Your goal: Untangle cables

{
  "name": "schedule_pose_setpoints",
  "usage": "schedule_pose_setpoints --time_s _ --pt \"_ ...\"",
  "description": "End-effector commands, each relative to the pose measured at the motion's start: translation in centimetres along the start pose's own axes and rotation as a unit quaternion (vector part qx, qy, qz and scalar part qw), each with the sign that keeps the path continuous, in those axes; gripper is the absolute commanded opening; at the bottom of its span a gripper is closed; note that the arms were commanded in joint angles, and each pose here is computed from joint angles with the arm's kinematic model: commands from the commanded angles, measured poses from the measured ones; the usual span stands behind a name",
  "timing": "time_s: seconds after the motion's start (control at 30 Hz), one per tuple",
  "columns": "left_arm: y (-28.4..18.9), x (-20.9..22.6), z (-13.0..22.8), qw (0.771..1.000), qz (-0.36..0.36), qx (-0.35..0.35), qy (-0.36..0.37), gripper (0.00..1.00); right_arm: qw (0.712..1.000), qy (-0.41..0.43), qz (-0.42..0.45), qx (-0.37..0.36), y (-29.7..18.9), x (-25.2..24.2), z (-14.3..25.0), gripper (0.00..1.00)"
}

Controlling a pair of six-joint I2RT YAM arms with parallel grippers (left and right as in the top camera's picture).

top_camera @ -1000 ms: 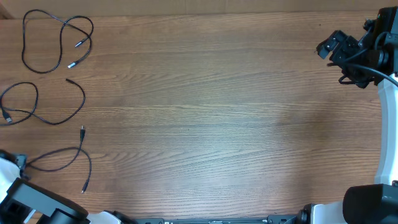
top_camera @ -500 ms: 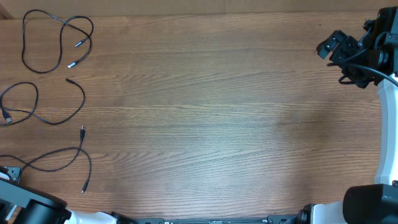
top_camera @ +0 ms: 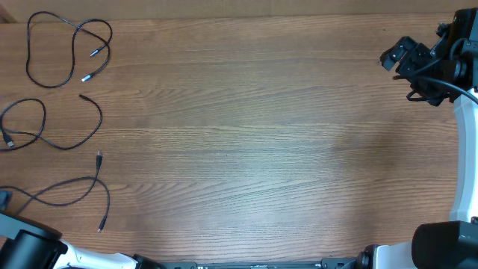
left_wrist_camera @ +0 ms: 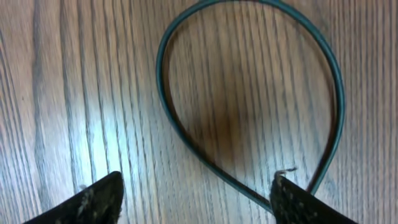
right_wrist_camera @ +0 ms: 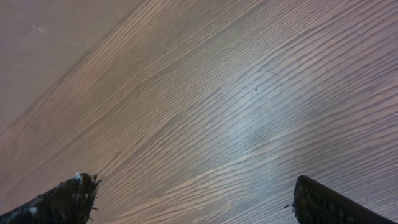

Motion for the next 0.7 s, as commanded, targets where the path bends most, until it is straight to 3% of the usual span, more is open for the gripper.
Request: schedule_pose_setpoints --time_s 0.0,0.13,0.43,0.6,0.67 --pt "0.7 -0.1 0.0 1.000 0.003 0.013 0.008 0.79 1.000 0.000 -0.009 -0.007 -0.4 0.4 -0.3 1.00" --pt "1.4 0.1 0.1 1.000 -0.005 0.017 0.008 0.82 1.000 0.000 -0.009 -0.007 -0.4 0.4 -0.3 1.00" --pt "4.1 0.7 0.2 1.000 -0.003 0.025 -0.010 0.76 1.000 0.000 -0.009 -0.007 -0.4 0.4 -0.3 1.00" --pt "5.3 1.3 0.3 0.999 0.001 0.029 -0.036 0.68 1.000 0.000 -0.009 -0.007 -0.4 0.4 -0.3 1.00" --pt "5.4 1.5 0.1 0.999 0.005 0.024 -0.041 0.59 1.000 0.000 -0.009 -0.007 -0.4 0.4 -0.3 1.00"
Point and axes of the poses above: each gripper's point midway between its finger pads, its own y axis out along the fingers, its own x axis along the line the jaws close on, z = x × y, the point moved 4 cm from there along -y, back along the fingers, and after that the axes turned 14 degrees about y, right-handed, at the moved point
